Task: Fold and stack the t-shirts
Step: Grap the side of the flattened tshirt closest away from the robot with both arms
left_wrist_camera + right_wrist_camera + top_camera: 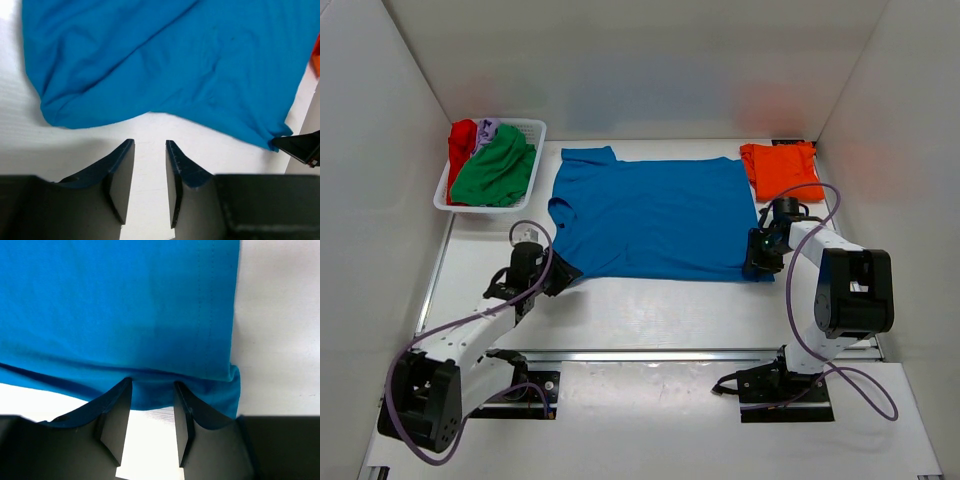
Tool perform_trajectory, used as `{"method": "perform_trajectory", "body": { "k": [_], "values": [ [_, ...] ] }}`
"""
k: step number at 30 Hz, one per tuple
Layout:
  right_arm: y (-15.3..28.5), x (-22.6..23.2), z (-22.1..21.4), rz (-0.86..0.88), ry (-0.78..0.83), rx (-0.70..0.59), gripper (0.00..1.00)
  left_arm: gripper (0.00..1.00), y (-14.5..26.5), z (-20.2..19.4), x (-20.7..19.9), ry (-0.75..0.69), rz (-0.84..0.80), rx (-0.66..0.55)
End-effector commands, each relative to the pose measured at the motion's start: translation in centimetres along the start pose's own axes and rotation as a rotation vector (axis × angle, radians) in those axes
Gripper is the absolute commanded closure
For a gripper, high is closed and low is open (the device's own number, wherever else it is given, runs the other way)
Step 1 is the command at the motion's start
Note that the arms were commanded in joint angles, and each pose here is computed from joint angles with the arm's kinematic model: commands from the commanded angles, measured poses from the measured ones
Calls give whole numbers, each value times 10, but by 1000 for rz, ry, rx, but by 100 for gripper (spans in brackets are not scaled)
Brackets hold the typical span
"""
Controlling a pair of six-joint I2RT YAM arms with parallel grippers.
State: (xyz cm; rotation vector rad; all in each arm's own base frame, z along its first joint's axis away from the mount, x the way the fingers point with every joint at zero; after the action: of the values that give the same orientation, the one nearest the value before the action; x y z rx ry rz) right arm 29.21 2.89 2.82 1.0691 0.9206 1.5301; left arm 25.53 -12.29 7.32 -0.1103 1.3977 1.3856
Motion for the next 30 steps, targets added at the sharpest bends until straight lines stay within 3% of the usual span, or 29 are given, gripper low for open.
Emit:
{"method": "perform_trajectory", "body": {
  "k": [1, 15, 20, 26, 30],
  "values": [
    [-11, -4, -8, -33, 15, 37, 64, 56, -7, -3, 1, 37, -13, -17],
    [-8, -2, -4, -33, 13, 21, 64, 55, -19, 3, 37, 30, 122, -100],
    [-4, 0, -5, -36, 16, 17, 63, 56, -11, 16, 13, -108, 99, -170],
    [0, 0, 2, -38, 26, -7, 65, 58, -5, 26, 26, -231, 141, -186],
    [1, 9, 1, -34, 54, 3, 65, 59, 4, 28, 12, -337, 119, -218]
  ]
}}
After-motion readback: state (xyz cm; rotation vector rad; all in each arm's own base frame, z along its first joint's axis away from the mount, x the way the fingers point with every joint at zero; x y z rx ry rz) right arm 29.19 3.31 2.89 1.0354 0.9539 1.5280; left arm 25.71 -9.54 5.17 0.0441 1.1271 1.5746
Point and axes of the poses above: each gripper's point midway between its finger pads, its own y axis back along the fingers, its own x axis along the line the jaws close on, z = x × y, the point moved 1 cm from there along y, back along the fingers, and after that the axes turned 10 degrees about y, right-handed, at the moved point
